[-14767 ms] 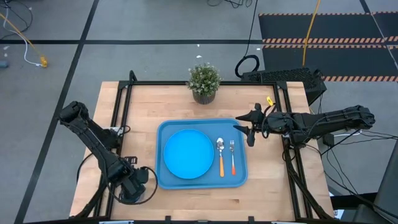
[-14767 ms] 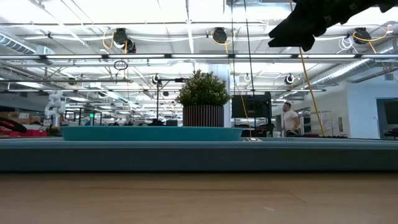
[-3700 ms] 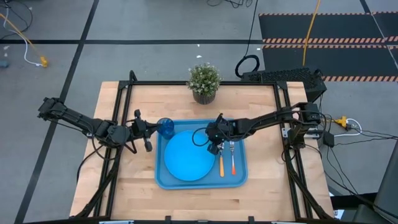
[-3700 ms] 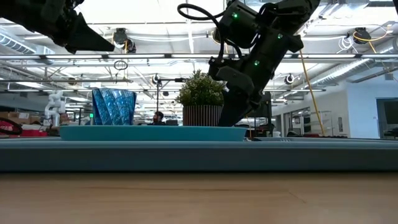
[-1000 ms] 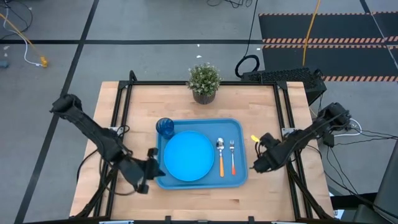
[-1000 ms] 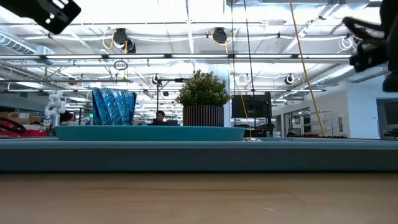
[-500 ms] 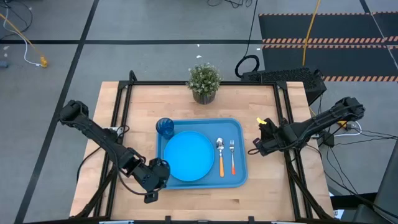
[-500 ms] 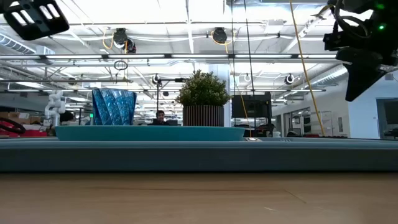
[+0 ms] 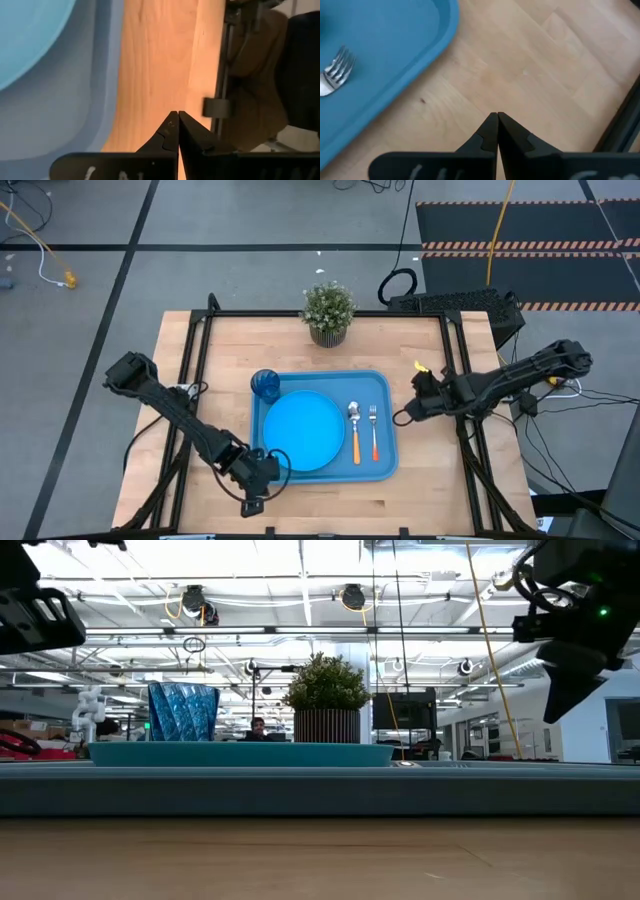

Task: Pick and place plate/cup/fork/spoon on tray
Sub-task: Adjust the blue tray on the table

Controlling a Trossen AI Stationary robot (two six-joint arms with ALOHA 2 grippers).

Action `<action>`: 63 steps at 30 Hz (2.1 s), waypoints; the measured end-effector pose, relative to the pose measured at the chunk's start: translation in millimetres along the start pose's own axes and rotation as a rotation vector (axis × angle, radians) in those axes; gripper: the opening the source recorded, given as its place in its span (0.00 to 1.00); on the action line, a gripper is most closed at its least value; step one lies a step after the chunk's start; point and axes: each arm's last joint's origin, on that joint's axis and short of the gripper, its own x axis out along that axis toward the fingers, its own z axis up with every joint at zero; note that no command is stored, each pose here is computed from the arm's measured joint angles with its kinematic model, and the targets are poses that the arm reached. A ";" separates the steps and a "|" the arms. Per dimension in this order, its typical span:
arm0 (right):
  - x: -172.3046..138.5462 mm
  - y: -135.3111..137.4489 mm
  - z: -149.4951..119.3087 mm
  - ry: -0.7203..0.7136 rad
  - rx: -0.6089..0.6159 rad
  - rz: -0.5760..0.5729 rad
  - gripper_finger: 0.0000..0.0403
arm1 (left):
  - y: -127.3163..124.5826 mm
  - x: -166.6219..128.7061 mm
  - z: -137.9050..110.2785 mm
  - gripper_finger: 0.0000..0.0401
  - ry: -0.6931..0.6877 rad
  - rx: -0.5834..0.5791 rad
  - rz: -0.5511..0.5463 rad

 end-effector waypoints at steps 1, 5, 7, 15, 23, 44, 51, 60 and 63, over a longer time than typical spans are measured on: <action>0.3 -0.3 0.9 0.000 -0.002 0.003 0.00 | -0.6 0.0 0.2 0.00 -0.005 -0.004 -0.004; 1.1 -1.1 4.1 0.003 -0.005 0.021 0.00 | -1.4 4.2 -1.6 0.00 -0.031 -0.035 0.028; 1.5 -1.1 5.3 -0.001 -0.006 0.025 0.00 | 1.5 13.8 -3.5 0.00 -0.006 -0.042 0.056; 2.2 -1.4 6.5 0.005 0.003 0.030 0.00 | 11.3 34.3 -13.1 0.00 0.074 -0.003 0.161; 2.0 0.0 4.8 0.064 0.027 0.073 0.00 | 13.7 33.4 -14.3 0.00 0.079 0.018 0.199; 1.9 0.0 3.8 0.089 0.008 0.086 0.00 | 18.0 32.3 -14.8 0.00 0.070 0.003 0.255; 1.9 0.0 3.7 0.092 0.007 0.087 0.00 | 20.9 31.9 -9.8 0.00 0.045 -0.006 0.263; 1.5 1.2 2.0 0.152 0.001 0.129 0.00 | 11.3 32.8 0.6 0.00 -0.020 0.048 0.129; 0.8 4.7 1.6 0.196 -0.022 0.199 0.00 | 9.3 32.1 2.0 0.00 -0.034 0.059 0.109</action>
